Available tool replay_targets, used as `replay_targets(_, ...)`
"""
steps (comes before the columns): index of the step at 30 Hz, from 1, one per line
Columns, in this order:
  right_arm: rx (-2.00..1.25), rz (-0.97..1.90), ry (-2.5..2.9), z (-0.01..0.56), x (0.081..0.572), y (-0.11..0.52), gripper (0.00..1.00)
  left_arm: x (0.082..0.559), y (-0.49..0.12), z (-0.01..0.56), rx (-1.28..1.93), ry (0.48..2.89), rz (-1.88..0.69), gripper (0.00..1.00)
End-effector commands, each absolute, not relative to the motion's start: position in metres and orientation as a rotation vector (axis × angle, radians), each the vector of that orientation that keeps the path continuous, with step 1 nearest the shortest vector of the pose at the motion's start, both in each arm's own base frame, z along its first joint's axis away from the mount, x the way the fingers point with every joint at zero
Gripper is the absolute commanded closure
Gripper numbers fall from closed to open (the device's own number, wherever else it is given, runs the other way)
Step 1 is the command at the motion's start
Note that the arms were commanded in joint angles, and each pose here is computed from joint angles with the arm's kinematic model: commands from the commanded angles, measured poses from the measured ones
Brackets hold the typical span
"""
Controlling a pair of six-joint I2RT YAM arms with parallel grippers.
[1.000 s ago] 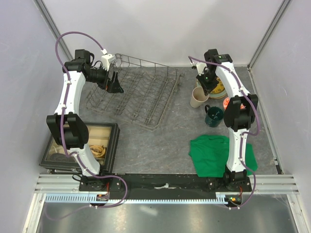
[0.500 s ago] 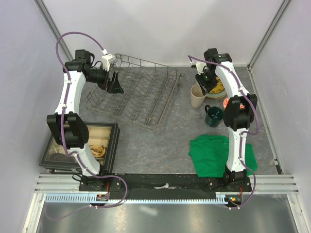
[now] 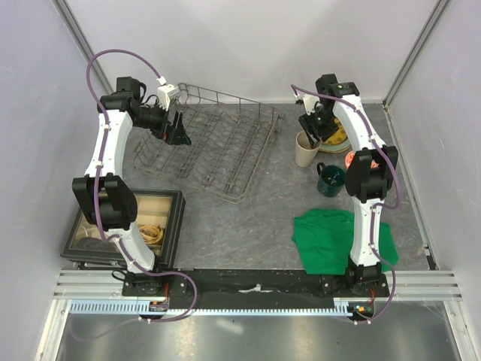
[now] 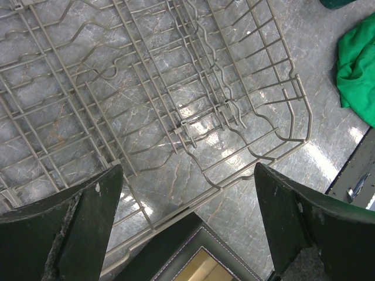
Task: Unload the mixed dishes from the dish rack
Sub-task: Place the cup at the center of the board, then reset both arms
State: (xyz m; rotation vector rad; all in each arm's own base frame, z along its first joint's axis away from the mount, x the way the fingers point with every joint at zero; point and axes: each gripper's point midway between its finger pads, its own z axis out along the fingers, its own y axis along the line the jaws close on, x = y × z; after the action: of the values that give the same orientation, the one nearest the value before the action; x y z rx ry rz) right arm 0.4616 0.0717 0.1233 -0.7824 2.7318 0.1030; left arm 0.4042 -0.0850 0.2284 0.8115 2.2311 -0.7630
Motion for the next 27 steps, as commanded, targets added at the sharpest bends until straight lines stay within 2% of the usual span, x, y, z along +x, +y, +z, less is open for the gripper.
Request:
replay_targets(1, -0.746, 0.099, 2.623, 0.164, 0.47, 0.076, 0.38, 0.408, -0.087, 0.238, 0.854, 2.185, -0.752, 0.01)
replay_targets(11, -0.688, 0.117, 2.463, 0.224, 0.469, 0.081, 0.35, 0.413, -0.084, 0.245, 0.833, 2.171, -0.716, 0.01)
replay_targets(19, -0.572, 0.056, 2.265, 0.289, 0.462, 0.075, 0.32, 0.426, -0.073, 0.249, 0.767, 2.144, -0.577, 0.01)
replay_targets(22, -0.516, 0.027, 2.189, 0.309, 0.46, 0.071, 0.29, 0.436, -0.068, 0.249, 0.727, 2.112, -0.512, 0.01)
replay_targets(25, -0.464, -0.011, 2.126, 0.327, 0.458, 0.063, 0.21, 0.442, -0.064, 0.253, 0.68, 2.091, -0.467, 0.01)
replay_targets(27, -0.417, -0.037, 2.074, 0.34, 0.457, 0.057, 0.11, 0.447, -0.062, 0.254, 0.644, 2.088, -0.454, 0.01)
